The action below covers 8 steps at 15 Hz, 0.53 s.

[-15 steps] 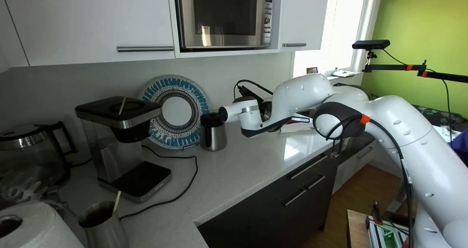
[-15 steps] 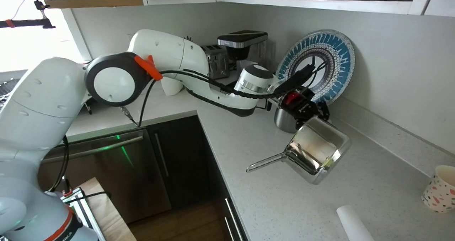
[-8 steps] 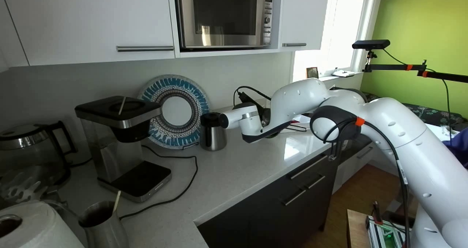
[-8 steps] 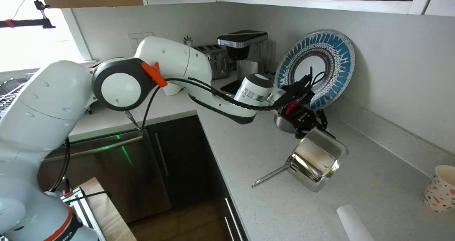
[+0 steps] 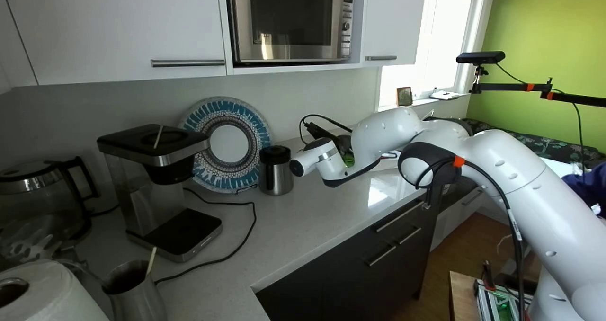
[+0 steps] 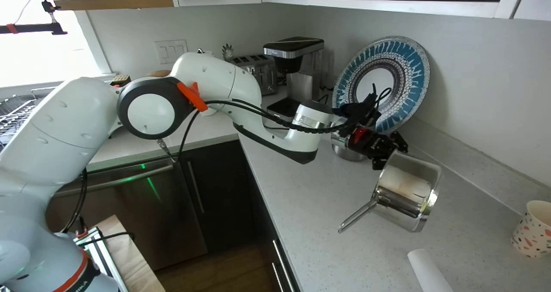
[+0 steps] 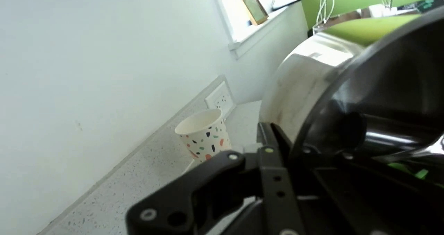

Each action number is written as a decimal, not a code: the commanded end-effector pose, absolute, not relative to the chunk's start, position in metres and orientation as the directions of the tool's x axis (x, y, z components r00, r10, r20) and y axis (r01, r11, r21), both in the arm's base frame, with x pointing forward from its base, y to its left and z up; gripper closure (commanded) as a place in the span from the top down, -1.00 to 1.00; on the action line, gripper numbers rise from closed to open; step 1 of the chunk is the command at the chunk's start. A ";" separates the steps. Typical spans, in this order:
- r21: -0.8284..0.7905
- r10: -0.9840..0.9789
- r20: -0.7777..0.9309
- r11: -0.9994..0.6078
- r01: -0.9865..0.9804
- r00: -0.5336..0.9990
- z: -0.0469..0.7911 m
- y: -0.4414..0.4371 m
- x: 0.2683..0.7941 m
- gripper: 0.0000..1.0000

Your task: Move the utensils from the silver pot to the countertop

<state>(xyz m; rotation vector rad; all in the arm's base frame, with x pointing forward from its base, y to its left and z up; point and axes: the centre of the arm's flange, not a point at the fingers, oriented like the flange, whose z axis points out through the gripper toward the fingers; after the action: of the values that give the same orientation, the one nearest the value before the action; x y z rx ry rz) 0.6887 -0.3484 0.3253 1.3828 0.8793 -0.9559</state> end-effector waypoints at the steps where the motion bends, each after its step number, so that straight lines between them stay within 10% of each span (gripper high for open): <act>1: 0.297 -0.155 -0.940 0.072 0.952 0.305 0.332 -0.360 0.698 -0.98; 8: 0.127 -0.292 -0.938 0.215 0.968 0.188 0.311 -0.360 0.708 -0.98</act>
<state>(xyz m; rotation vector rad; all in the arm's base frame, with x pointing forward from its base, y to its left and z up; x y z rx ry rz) 0.6965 -0.3520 0.3030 1.0732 0.9499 -1.0408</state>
